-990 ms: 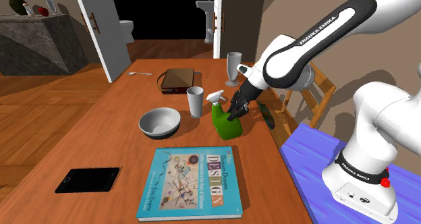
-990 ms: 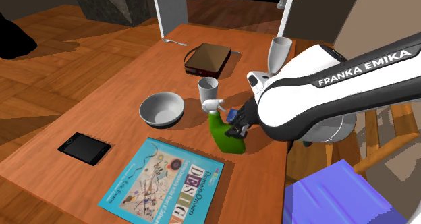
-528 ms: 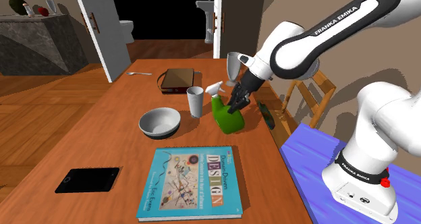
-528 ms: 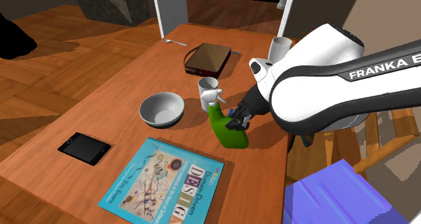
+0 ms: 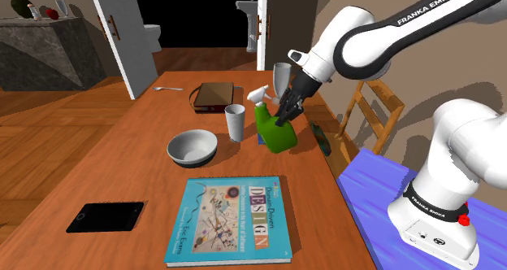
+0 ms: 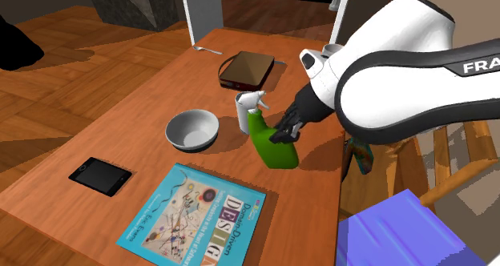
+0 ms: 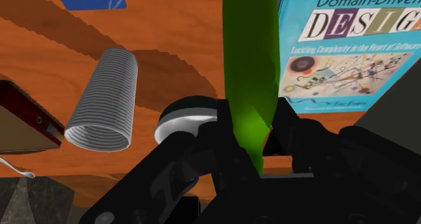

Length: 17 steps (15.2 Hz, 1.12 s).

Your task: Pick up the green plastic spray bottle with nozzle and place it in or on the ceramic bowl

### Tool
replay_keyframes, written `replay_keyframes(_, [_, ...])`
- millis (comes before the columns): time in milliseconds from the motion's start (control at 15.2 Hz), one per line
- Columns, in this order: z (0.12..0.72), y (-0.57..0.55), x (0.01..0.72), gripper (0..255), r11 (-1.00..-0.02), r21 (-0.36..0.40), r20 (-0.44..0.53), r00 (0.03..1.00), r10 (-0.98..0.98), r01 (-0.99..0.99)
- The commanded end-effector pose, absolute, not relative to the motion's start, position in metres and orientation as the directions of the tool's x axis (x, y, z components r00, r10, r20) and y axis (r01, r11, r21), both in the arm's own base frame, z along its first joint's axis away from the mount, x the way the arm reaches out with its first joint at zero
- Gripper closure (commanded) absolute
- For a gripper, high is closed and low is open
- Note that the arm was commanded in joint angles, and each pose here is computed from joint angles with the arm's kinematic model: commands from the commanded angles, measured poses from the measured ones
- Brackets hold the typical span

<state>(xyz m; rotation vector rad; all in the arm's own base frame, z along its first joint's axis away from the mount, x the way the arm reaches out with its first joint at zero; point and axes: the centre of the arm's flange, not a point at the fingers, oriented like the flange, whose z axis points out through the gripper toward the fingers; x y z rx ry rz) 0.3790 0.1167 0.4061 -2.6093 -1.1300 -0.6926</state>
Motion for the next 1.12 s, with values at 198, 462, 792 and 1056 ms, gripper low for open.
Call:
replay_keyframes(198, [0.433,0.117,0.379,255,-0.682,-0.009,0.499,0.595,0.630,0.731])
replay_keyframes(462, [0.454,0.117,0.379,255,-0.682,-0.009,0.499,0.595,0.630,0.731])
replay_keyframes(792, [0.459,0.140,0.411,255,-0.682,-0.009,0.499,0.595,0.630,0.731])
replay_keyframes(1056, [0.460,0.170,0.454,255,-0.682,-0.009,0.499,0.595,0.630,0.731])
